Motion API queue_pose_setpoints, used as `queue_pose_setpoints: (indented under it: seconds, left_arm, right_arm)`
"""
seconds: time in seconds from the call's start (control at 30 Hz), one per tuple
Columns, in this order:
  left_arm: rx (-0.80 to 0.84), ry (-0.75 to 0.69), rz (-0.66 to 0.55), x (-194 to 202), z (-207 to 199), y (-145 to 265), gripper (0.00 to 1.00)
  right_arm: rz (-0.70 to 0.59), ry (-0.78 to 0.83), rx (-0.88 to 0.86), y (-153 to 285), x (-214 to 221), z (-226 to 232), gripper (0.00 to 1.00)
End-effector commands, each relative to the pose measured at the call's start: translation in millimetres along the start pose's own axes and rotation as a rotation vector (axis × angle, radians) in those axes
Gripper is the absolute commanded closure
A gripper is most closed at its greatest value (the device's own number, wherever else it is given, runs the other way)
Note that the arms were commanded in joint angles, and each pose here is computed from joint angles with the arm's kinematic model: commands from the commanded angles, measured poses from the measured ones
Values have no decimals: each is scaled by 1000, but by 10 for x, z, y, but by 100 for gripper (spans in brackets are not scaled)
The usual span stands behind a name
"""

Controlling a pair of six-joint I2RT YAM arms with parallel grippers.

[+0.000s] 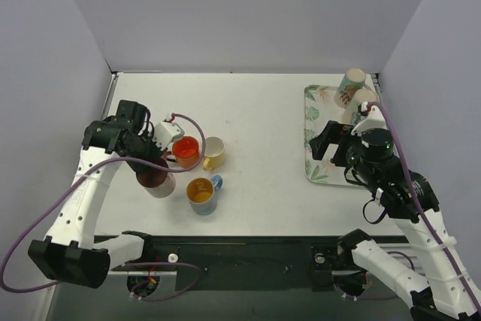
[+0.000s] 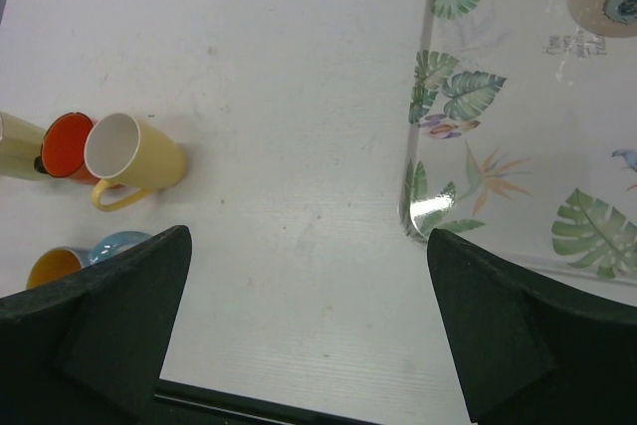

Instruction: Turn the mug right side up

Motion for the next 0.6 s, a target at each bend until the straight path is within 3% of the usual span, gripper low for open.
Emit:
queue_pose_setpoints:
  seconds: [0.0, 0.23, 0.57]
  left_arm:
    - [115, 62, 23, 210, 12, -223, 100]
    - [191, 94, 87, 410, -56, -909, 100]
    - [85, 55, 20, 412, 66, -1303, 100]
  right_arm:
    - [-24, 42, 37, 17, 71, -116, 0]
    - [-51, 89, 84, 61, 141, -253, 0]
    - [-60, 132, 163, 53, 104, -386, 0]
Point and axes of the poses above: each gripper's point midway between its finger pads, its own y axis back along the fingers, its own z axis along the line the jaws close on, x = y × z, the point moved 4 cm from there along y, back along the fingers, and after that the axes turned 7 degrees about y, right-handed, at the moved point
